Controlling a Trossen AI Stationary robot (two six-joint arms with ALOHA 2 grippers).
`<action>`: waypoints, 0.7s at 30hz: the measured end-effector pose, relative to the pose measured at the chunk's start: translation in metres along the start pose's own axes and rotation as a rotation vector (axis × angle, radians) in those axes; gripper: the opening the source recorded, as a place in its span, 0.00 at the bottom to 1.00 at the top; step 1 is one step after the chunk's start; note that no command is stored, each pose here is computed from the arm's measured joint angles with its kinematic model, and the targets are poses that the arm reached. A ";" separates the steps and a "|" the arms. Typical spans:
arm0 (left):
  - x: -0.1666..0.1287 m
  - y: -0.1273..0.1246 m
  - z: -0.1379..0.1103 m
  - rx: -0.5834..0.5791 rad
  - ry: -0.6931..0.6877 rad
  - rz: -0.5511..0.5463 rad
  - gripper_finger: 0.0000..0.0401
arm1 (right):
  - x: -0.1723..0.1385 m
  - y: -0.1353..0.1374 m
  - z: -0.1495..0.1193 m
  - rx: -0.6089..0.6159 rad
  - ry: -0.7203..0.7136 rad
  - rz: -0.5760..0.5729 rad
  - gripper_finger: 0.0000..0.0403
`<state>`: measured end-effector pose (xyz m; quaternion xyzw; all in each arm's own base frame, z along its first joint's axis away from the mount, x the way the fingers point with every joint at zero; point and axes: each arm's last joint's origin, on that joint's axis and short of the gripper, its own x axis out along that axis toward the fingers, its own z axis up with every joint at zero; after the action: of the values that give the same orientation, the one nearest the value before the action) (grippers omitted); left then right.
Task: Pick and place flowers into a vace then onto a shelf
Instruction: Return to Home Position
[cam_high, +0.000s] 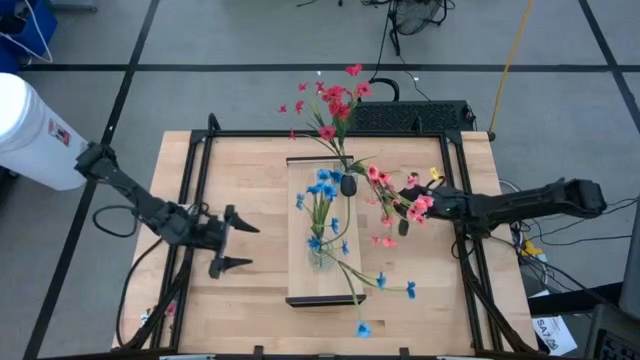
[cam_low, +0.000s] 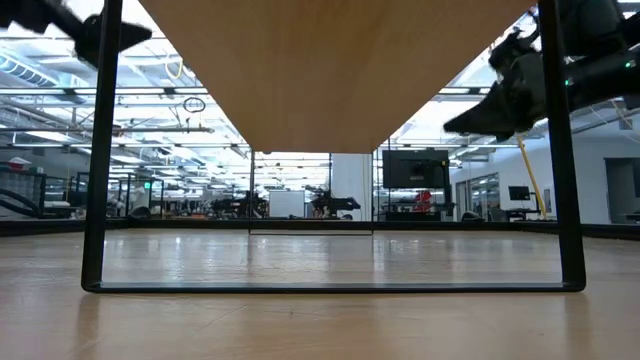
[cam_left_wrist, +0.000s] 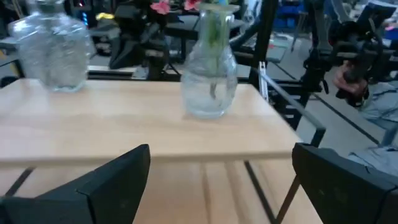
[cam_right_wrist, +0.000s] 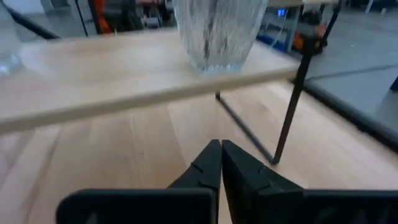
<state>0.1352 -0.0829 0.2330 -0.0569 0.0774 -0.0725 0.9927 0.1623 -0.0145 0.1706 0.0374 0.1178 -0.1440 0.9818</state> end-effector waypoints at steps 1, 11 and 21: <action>-0.005 0.002 -0.005 -0.005 -0.009 0.007 0.98 | -0.004 -0.001 0.002 -0.005 -0.014 0.001 0.01; -0.034 0.018 -0.047 -0.083 -0.146 0.048 0.98 | -0.044 -0.007 0.002 0.040 -0.183 0.122 0.00; -0.042 0.021 -0.078 -0.066 -0.102 0.159 0.98 | -0.064 -0.012 -0.005 0.045 -0.369 0.163 0.00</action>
<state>0.0841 -0.0634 0.1598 -0.0870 0.0332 0.0120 0.9956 0.0982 -0.0079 0.1812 0.0419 -0.0706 -0.0713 0.9941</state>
